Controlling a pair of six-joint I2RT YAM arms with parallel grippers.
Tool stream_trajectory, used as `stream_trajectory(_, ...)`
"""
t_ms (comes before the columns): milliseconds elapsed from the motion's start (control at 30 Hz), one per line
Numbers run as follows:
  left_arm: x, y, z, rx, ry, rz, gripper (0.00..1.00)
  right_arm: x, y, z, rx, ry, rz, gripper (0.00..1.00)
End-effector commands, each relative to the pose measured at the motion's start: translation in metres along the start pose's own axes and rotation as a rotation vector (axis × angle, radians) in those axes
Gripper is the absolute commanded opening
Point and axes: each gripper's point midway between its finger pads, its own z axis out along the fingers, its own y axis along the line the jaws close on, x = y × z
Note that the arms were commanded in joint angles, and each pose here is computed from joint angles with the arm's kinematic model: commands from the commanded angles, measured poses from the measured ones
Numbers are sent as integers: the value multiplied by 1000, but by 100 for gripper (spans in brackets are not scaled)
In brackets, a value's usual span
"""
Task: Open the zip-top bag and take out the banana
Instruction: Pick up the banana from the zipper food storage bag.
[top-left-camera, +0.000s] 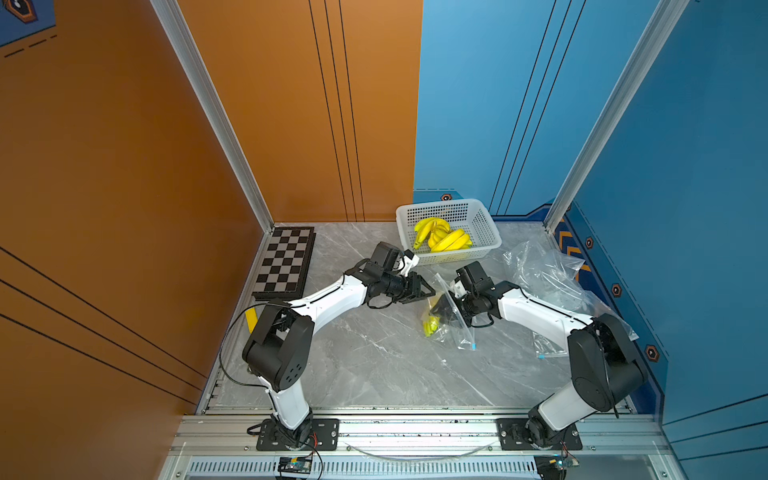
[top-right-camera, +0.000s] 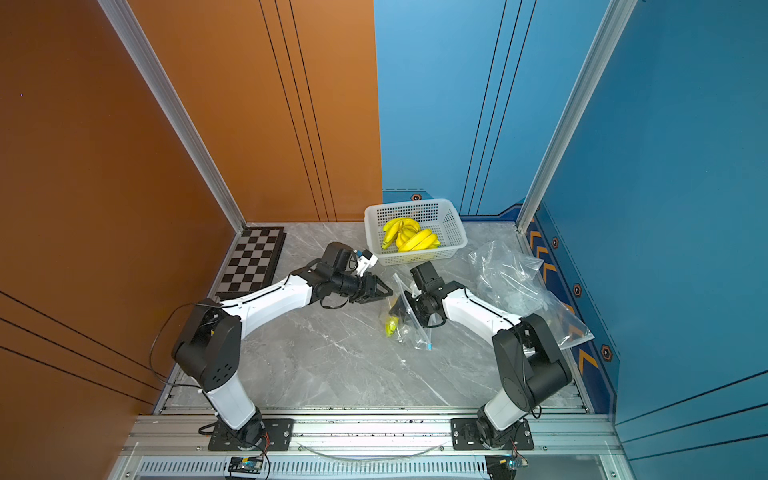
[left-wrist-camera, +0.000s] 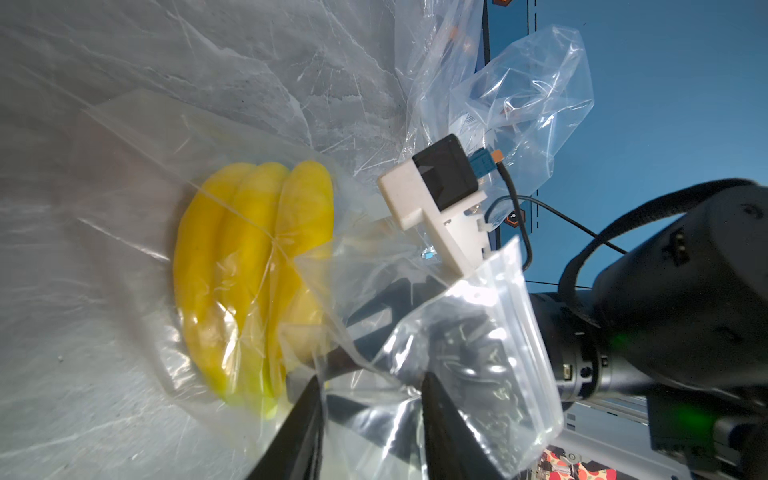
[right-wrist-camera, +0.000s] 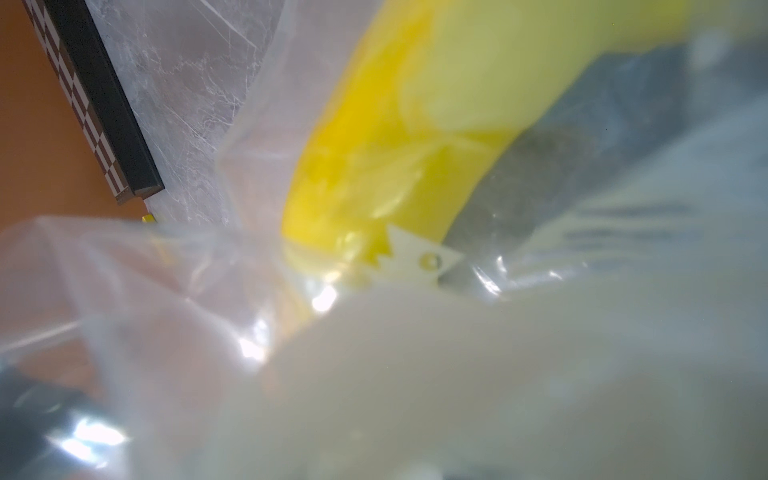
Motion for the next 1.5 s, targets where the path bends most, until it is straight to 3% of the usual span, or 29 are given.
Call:
stream_trajectory(0,8,4,11,-5,97,-23,0,0,1,-4,-21,-11,-11,49)
stream_trajectory(67,11,9,22,48,183,-118,0,0,1,-3,-29,-12,-8,49)
stream_trajectory(300,6,3,16,-3,116,-31,0,0,0,-6,-28,-24,-5,49)
stream_trajectory(500,-6,-10,-13,-85,48,60,0,-3,-8,-12,-14,-57,10,68)
stream_trajectory(633,-4,-22,-18,-80,42,70,0,-6,-11,-11,-4,-65,23,70)
stream_trajectory(933,3,-31,-23,-79,33,75,0,-6,-28,-1,67,-48,55,67)
stream_trajectory(1233,7,-14,-22,-100,47,32,0,-11,1,22,58,-33,-5,64)
stream_trajectory(1367,3,-10,-29,-99,32,21,0,-11,1,28,73,-32,1,58)
stream_trajectory(1467,-1,-6,-35,-98,21,9,0,-15,4,23,71,-50,-4,42)
